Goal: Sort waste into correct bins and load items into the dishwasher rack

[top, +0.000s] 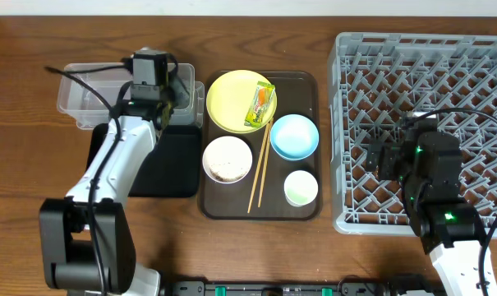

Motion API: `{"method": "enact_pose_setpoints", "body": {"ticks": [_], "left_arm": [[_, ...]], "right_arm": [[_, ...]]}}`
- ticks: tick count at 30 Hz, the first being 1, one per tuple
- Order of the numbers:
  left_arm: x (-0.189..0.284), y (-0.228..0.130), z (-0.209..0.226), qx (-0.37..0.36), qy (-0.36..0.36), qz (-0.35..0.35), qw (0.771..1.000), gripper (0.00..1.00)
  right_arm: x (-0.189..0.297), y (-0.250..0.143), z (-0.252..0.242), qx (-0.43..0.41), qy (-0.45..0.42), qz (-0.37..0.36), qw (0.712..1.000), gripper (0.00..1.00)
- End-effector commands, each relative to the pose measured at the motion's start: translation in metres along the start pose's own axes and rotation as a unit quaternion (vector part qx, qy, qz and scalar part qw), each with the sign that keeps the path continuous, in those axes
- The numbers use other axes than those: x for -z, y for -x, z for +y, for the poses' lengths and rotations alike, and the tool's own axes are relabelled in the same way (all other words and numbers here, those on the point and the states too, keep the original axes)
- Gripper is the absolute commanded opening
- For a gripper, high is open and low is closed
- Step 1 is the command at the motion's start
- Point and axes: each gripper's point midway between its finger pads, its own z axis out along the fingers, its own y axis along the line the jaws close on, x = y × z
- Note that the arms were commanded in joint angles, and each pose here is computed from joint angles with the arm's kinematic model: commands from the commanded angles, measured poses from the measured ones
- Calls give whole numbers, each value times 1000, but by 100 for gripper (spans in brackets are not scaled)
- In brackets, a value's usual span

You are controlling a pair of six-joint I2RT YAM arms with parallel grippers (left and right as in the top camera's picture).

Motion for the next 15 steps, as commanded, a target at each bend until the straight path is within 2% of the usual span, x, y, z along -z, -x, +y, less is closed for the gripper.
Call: {"method": "enact_pose_setpoints", "body": {"ticks": [1, 3, 10, 15], "left_arm": [[-10, -1, 12, 46, 29, -4, 999, 24], [-10, 2, 10, 42, 23, -9, 999, 42], [8, 15, -28, -80, -50, -34, 995, 46], [18, -15, -79, -205, -148, -9, 967, 45]], "right_arm": [[3, 8, 3, 10, 4, -9, 1000, 99], [3, 8, 3, 10, 4, -9, 1000, 99], [3, 8, 3, 10, 4, -9, 1000, 99], [3, 8, 3, 10, 4, -9, 1000, 99]]}}
